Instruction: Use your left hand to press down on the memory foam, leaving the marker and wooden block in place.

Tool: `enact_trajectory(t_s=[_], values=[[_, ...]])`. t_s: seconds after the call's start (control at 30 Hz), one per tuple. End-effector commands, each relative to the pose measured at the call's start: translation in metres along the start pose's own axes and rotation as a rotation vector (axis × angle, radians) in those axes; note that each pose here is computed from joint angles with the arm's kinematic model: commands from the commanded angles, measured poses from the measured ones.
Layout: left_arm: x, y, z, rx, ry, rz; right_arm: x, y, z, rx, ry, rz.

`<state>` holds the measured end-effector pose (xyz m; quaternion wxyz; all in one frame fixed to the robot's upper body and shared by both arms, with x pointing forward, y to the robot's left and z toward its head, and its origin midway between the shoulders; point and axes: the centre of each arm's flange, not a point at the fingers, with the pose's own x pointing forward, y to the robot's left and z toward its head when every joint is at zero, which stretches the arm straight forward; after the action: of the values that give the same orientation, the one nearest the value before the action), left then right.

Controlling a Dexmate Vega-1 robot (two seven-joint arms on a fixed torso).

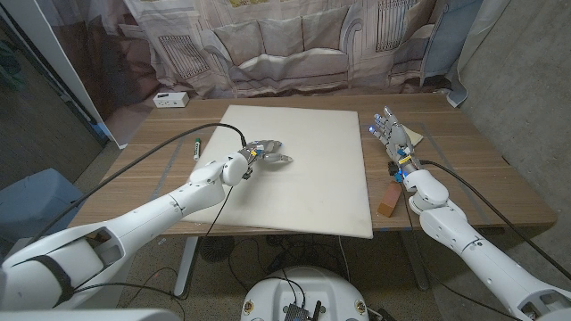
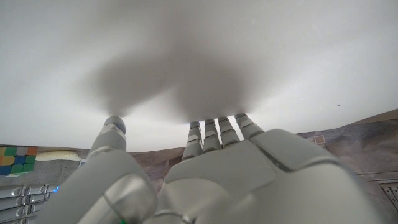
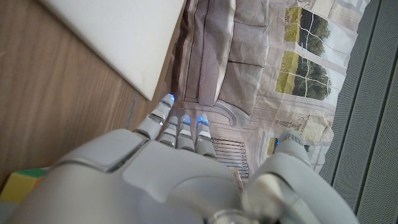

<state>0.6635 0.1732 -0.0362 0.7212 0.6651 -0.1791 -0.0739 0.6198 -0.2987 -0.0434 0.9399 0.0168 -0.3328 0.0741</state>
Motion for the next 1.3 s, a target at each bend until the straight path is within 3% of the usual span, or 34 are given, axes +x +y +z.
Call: enact_trajectory(t_s=[0.03,0.57,1.0,1.3], values=[[0.002,-0.015,0.002,0.021,0.019,-0.07,0.003,0.001,-0.001,0.004,0.003,0.002],[-0.002,-0.013,0.0,0.026,0.032,-0.063,0.003,0.003,-0.003,0.002,0.007,0.011],[-0.005,0.007,-0.003,0.037,0.036,0.008,0.002,0.005,-0.002,0.0,0.01,0.02],[-0.002,0.013,-0.001,0.042,0.024,0.02,0.003,0.006,0.001,-0.005,0.004,0.019]])
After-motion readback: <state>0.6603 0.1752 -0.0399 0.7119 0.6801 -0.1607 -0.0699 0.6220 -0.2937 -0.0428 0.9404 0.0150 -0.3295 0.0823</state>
